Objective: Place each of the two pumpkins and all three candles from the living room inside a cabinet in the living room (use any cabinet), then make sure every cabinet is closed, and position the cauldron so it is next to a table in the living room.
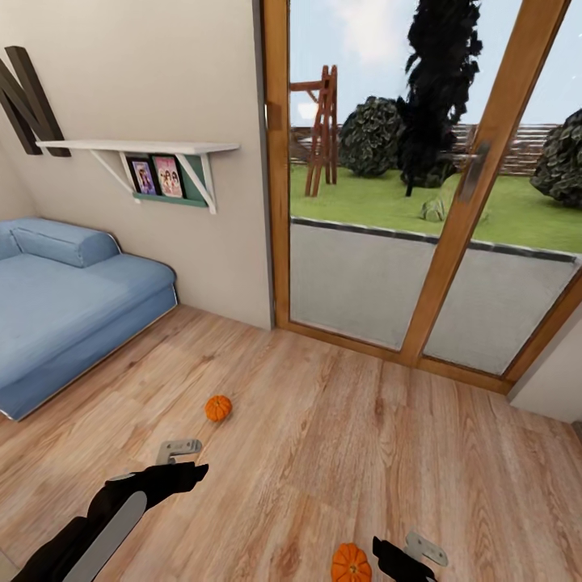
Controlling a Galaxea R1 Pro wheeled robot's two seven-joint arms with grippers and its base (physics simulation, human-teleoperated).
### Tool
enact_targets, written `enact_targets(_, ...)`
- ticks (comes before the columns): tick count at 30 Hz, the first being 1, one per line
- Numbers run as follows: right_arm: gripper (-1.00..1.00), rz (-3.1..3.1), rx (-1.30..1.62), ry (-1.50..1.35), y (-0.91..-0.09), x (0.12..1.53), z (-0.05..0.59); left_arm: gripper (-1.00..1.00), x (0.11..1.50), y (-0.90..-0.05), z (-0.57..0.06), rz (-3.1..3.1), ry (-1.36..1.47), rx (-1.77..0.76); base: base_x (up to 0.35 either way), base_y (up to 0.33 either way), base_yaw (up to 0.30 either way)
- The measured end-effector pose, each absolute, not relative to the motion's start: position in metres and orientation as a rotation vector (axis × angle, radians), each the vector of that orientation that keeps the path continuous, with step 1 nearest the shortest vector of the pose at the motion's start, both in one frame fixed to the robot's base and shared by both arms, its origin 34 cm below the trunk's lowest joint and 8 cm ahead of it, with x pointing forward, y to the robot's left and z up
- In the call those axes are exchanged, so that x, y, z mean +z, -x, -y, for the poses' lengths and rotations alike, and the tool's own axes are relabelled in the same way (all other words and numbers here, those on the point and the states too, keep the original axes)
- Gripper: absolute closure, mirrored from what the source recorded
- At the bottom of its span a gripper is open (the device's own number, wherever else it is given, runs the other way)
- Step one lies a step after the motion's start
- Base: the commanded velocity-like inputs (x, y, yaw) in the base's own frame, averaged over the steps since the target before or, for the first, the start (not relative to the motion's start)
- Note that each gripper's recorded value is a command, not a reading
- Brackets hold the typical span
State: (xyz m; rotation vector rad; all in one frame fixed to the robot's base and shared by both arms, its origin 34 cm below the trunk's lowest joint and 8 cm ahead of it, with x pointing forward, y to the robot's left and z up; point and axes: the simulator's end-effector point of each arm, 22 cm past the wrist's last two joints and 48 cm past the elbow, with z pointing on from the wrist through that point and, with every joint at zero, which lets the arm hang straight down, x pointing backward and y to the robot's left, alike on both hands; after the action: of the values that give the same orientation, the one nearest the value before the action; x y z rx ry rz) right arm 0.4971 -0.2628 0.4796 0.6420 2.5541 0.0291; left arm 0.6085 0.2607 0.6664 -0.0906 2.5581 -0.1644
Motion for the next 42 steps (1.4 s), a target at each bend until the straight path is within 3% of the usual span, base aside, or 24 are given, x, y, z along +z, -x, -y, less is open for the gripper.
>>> enact_targets(28,-1.0,-2.548,0.027,-0.638,-0.493,0.43,0.269,-1.0,0.616,-0.581,-0.22,-2.668,0.129,-0.391,0.0,0.0,0.0)
enact_targets(35,-1.0,-2.495,0.312,-0.587,-0.51,0.428,0.227,-1.0,0.603,-0.579,-0.22,-2.669,0.128,-0.394,0.0,0.0,0.0)
enact_targets(42,-1.0,-2.478,0.6,-0.786,-0.505,0.422,0.23,-1.0,0.589,-0.578,-0.219,-2.669,0.128,-0.394,0.0,0.0,0.0)
